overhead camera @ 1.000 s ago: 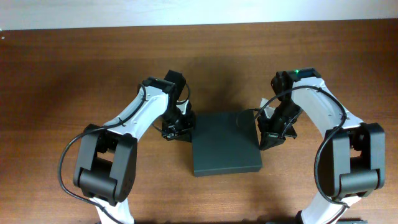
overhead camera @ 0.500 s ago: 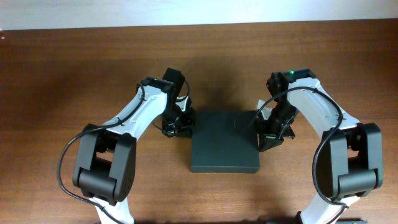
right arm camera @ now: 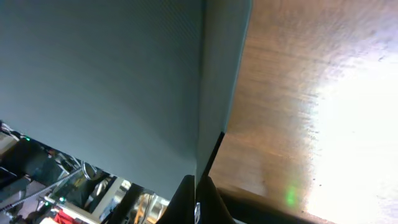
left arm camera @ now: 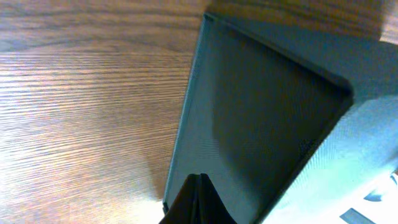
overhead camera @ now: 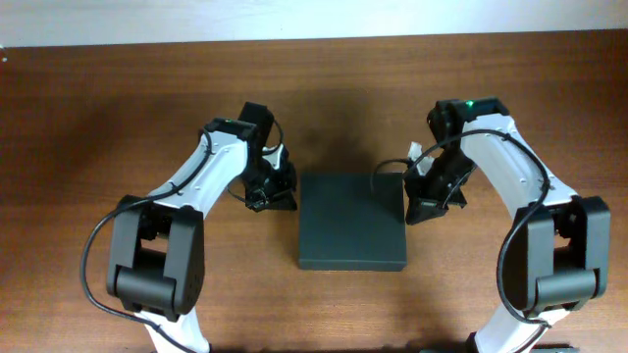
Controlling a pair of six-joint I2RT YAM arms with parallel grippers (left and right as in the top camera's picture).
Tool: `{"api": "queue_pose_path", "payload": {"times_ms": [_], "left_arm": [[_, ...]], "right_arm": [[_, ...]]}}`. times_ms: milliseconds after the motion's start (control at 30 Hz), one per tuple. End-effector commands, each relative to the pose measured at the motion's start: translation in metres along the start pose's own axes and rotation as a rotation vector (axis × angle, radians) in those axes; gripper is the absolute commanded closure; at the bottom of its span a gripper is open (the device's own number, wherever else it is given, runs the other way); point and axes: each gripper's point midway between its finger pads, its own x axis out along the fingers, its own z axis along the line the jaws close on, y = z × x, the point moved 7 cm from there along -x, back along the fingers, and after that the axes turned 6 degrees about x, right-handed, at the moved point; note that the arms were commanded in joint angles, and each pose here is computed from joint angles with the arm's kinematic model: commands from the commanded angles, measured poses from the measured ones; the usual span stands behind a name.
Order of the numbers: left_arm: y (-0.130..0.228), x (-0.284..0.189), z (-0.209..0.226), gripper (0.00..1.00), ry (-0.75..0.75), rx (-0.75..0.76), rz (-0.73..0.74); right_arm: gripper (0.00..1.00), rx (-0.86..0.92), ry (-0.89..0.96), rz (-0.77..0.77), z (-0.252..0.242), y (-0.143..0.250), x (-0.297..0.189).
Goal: Pack container
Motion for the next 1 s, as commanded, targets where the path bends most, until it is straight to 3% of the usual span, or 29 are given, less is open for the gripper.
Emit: {"api": "queue_pose_path", "payload": {"times_ms": [0,200,367,467,500,600,733,833,967], "left_arm": [[0.003,-0.015,-0.005,0.98,-0.006,0.034,-0.049],[-0.002,-0.028,0.003,0.98,-0.108,0.039,-0.122],[-0.019,-0.089,0.004,0.98,-0.171,0.042,-0.337],[-0.021,-0.146,0.004,0.98,-0.208,0.027,-0.509],[-0.019,-0.165,0.006,0.95,-0.227,0.017,-0.560],[0.000,-0.224,0.011,0.82,-0.275,0.026,-0.709],[0.026,-0.252,0.020,0.79,-0.284,-0.011,-0.762],[0.053,-0.263,0.032,0.79,-0.368,-0.070,-0.753],[0.072,-0.262,0.037,0.80,-0.422,-0.098,-0.709]], "right_arm": [[0.96,-0.032,0.028,-0.067,0.003,-0.002,-0.020],[0.96,-0.037,0.141,-0.183,0.003,-0.014,-0.049],[0.91,-0.012,0.213,-0.392,0.010,-0.018,-0.119],[0.76,0.034,0.245,-0.532,0.009,-0.003,-0.174],[0.62,0.059,0.253,-0.576,0.006,0.005,-0.191],[0.36,0.132,0.215,-0.736,-0.009,0.032,-0.239],[0.26,0.213,0.210,-0.821,-0.032,0.063,-0.260],[0.08,0.269,0.188,-0.864,-0.044,0.096,-0.264],[0.01,0.302,0.187,-0.854,-0.048,0.121,-0.253]]}}
